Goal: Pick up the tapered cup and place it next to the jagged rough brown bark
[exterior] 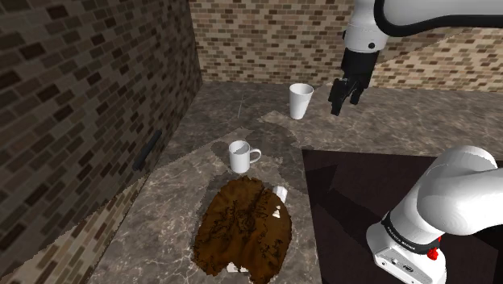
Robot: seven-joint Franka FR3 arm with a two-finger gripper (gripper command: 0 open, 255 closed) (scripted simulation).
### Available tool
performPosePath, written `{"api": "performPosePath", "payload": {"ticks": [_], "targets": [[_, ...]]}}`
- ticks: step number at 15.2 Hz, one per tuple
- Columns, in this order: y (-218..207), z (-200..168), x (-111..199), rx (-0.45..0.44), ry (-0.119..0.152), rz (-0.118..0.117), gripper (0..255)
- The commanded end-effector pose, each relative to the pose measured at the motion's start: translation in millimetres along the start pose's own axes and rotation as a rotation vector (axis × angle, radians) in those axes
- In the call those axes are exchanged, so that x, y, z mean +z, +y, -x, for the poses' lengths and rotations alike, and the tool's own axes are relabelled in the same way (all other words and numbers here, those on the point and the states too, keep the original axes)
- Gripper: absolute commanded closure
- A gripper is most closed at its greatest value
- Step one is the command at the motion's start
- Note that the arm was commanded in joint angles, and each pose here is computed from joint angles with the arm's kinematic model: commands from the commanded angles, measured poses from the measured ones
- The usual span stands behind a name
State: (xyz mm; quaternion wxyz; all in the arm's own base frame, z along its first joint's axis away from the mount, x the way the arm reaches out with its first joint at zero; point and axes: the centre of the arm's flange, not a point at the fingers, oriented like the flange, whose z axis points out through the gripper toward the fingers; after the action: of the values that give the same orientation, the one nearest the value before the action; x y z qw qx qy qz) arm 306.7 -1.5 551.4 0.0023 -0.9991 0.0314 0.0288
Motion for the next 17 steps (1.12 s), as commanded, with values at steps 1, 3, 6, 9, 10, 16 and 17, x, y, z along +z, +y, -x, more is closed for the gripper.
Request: {"api": "performPosePath", "payload": {"ticks": [1, 3, 6, 9, 10, 16, 17], "targets": [[0, 0, 0, 0.0, 0.0, 0.0, 0], [9, -21, 9, 0.003, 0.006, 0.01, 0], [22, -54, 23, 0.007, 0.016, 0.026, 0], [36, -86, 36, 0.011, 0.025, 0.041, 0], [41, -97, 41, 0.013, 0.028, 0.046, 0], [69, -161, 65, 0.022, 0.047, 0.077, 0], [74, -172, 69, 0.023, 0.051, 0.082, 0]]}}
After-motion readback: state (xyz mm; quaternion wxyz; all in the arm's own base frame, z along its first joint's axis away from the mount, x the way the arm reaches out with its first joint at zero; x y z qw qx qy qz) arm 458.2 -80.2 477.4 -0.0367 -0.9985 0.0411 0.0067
